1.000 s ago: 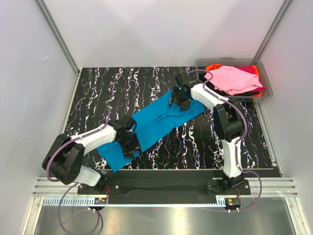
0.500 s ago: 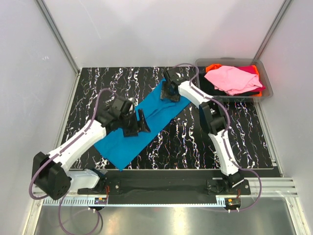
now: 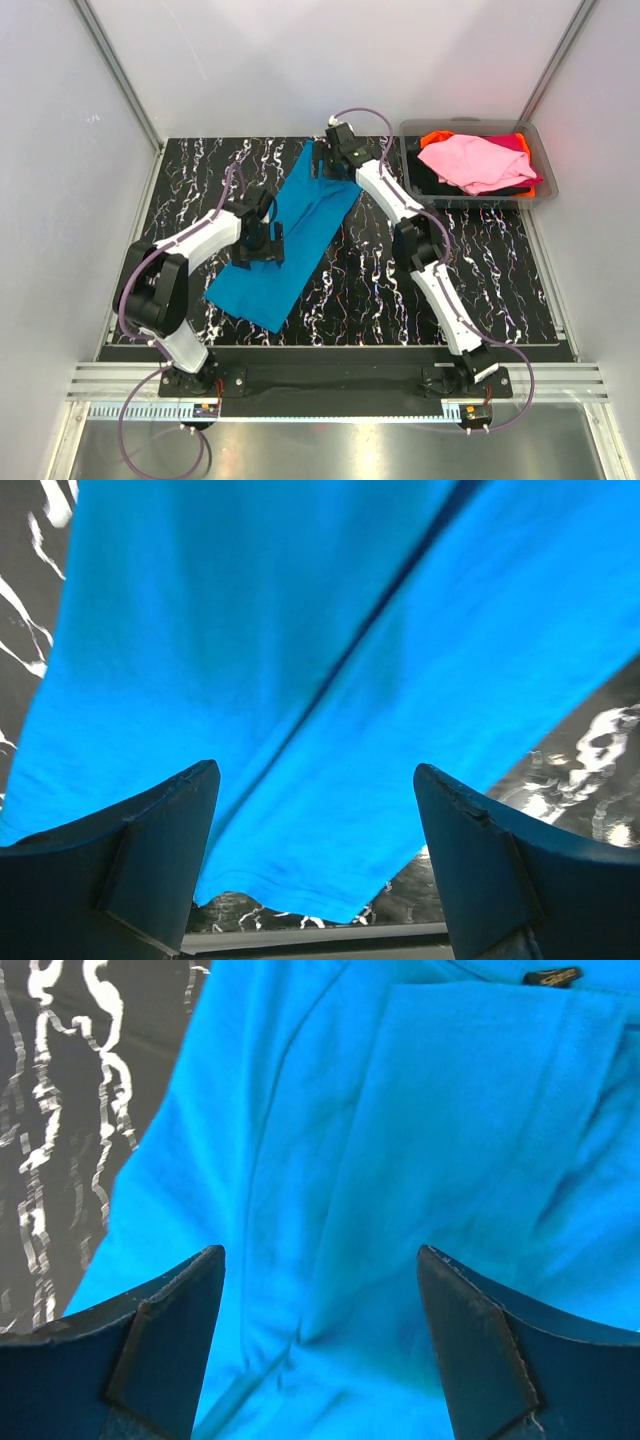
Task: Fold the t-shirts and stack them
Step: Fold the tshirt
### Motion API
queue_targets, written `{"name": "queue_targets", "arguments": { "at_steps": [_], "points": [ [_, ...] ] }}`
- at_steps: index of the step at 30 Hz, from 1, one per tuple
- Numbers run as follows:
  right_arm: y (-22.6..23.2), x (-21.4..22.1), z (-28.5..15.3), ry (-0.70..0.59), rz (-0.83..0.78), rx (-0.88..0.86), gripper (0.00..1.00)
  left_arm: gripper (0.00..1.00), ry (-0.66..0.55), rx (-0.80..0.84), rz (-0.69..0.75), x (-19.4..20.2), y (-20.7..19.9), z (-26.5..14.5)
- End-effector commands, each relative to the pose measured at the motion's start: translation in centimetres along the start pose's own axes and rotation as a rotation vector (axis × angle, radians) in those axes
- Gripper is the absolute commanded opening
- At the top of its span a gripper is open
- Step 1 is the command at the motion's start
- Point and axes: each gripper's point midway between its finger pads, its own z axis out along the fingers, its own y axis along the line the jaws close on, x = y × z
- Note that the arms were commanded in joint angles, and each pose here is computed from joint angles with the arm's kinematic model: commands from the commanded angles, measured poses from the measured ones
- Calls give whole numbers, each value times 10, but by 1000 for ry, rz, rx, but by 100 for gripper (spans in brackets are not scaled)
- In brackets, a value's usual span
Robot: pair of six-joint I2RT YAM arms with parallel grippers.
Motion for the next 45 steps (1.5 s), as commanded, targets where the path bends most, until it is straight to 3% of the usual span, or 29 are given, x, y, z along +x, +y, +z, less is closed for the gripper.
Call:
{"name": "queue_targets", "arguments": {
  "at_steps": [1, 9, 17, 27, 29, 39, 45],
  "points": [
    [41, -89, -89, -191, -23, -96, 86, 85, 46, -30, 21, 18, 9, 11],
    [35, -101, -157, -181, -43, -41, 91, 84, 208, 127, -82, 66, -31, 35],
    [14, -68, -161, -88, -67, 26, 92, 83, 275, 372, -148, 85, -114, 24],
    [-1, -43, -127, -12, -177, 55, 92, 83, 338, 508, -95, 152, -180, 3],
    [-1, -39, -121, 1, -208, 47, 92, 81, 317, 518, -85, 153, -182, -4],
    [-5, 18, -72, 136, -197, 49, 86, 82, -31, 515, -133, 99, -135, -75],
    [-8, 39, -51, 166, -226, 90, 86, 82, -96, 463, -245, 65, -87, -76]
  ]
}}
